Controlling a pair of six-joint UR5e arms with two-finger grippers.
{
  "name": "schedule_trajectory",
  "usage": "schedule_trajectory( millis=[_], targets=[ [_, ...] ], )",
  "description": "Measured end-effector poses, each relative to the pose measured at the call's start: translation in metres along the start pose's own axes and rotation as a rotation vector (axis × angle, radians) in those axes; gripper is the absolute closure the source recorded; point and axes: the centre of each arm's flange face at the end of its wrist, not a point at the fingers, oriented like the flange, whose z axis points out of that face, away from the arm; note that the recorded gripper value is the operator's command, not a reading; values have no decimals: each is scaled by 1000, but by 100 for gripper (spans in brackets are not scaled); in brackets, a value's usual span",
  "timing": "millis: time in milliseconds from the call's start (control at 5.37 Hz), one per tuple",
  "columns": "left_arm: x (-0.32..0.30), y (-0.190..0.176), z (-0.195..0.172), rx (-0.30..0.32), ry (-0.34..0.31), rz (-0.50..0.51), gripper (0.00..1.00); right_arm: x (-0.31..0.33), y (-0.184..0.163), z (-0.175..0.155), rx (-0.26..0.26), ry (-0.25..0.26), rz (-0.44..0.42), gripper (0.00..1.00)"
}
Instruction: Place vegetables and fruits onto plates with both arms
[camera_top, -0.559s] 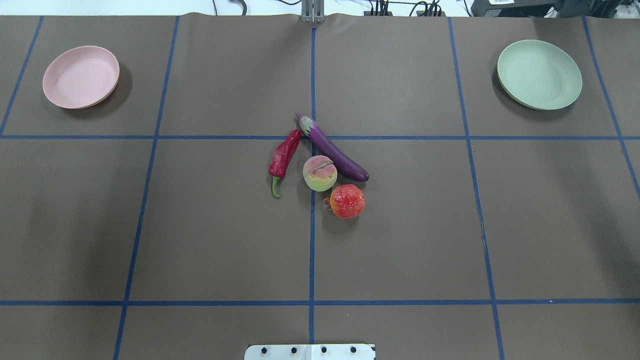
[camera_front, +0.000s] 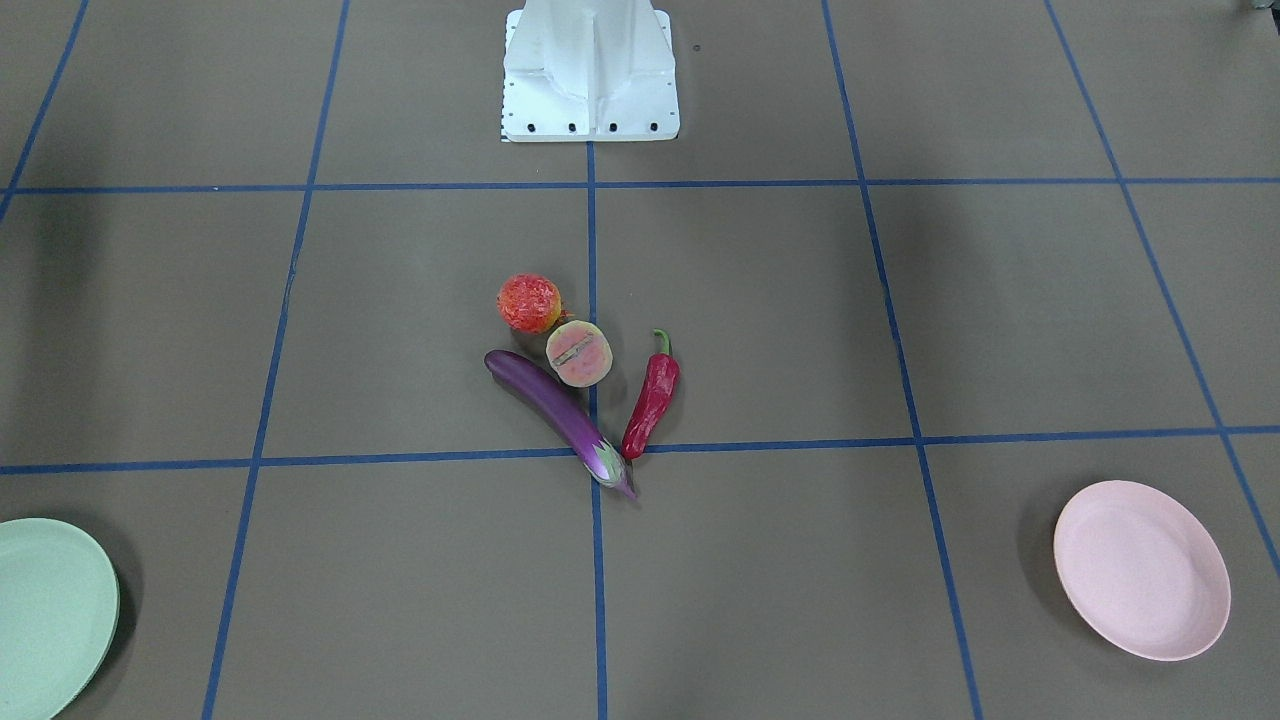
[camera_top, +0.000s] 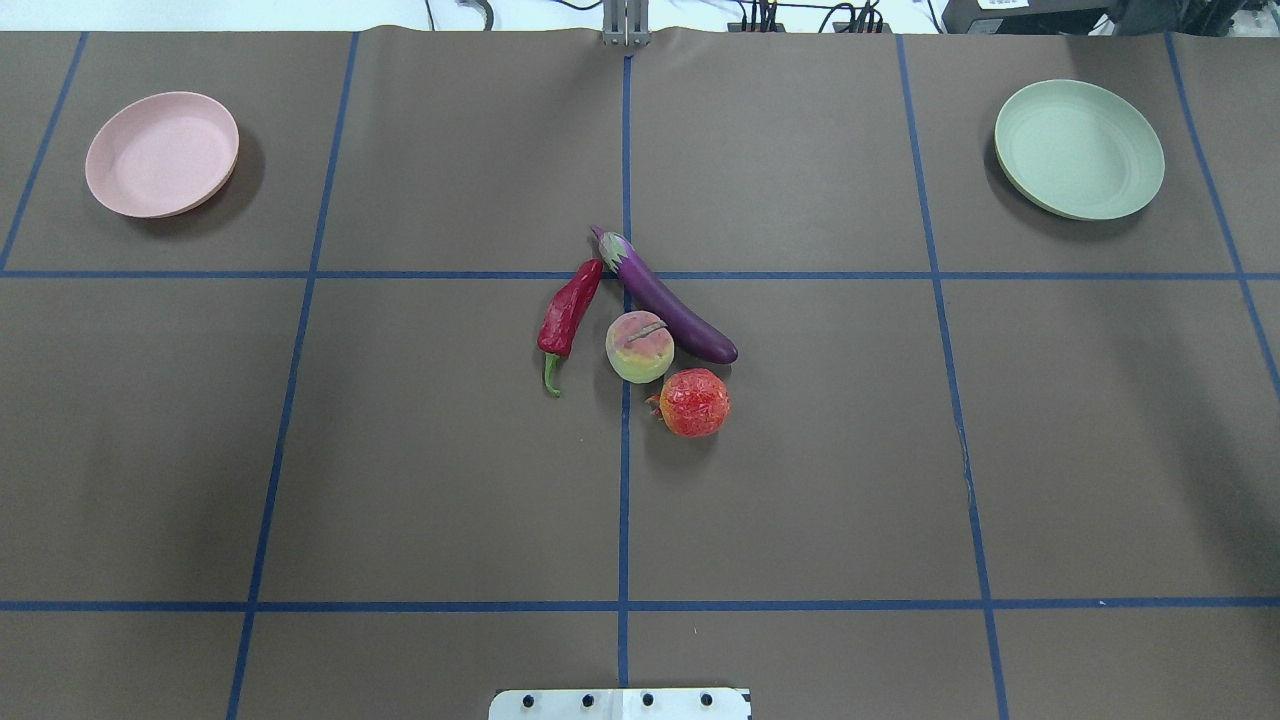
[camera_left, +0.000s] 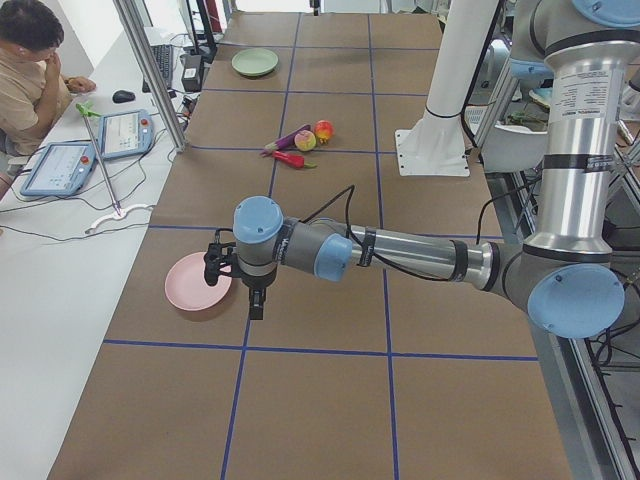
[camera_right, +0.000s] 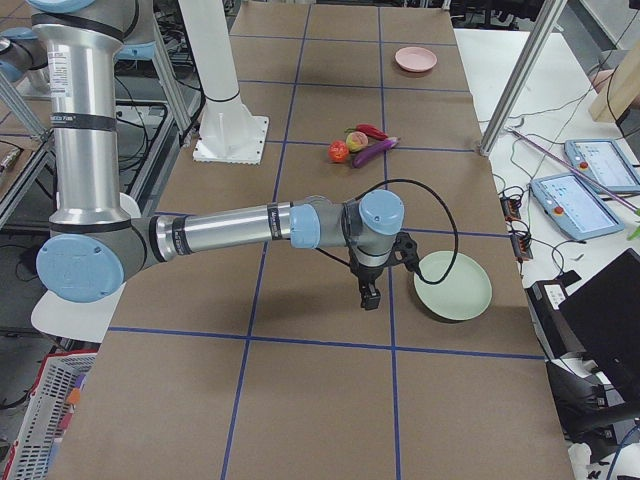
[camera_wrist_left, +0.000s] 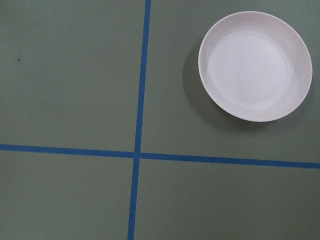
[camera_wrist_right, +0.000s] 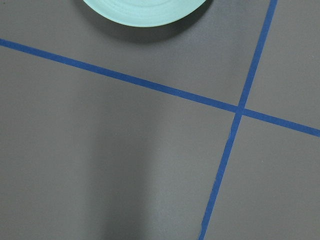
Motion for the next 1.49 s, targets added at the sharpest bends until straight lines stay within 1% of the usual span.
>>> schedule_trajectory(
  millis=[186,559,745,932,1118,1304,1491],
  targets=[
    [12,6,5,-2,23,32,0,-3,-1,1,-1,-17,2,0],
    [66,5,26,-10,76,135,0,-8,-2,4,2,-82,4,0],
    [119,0,39,-25,105,167,0,-15,-5,4,6,-116,-2,0],
    [179,0,53,-40,143,181,0,-22,-8,3,9,-139,-12,0],
    [259,5,72,-56,188,185,0,-27,-10,4,9,-149,-23,0],
    [338,15,90,-74,214,183,0,-29,-11,5,7,-152,-29,0],
    [409,33,111,-89,215,206,1,-31,-11,7,3,-153,-33,0]
  ],
)
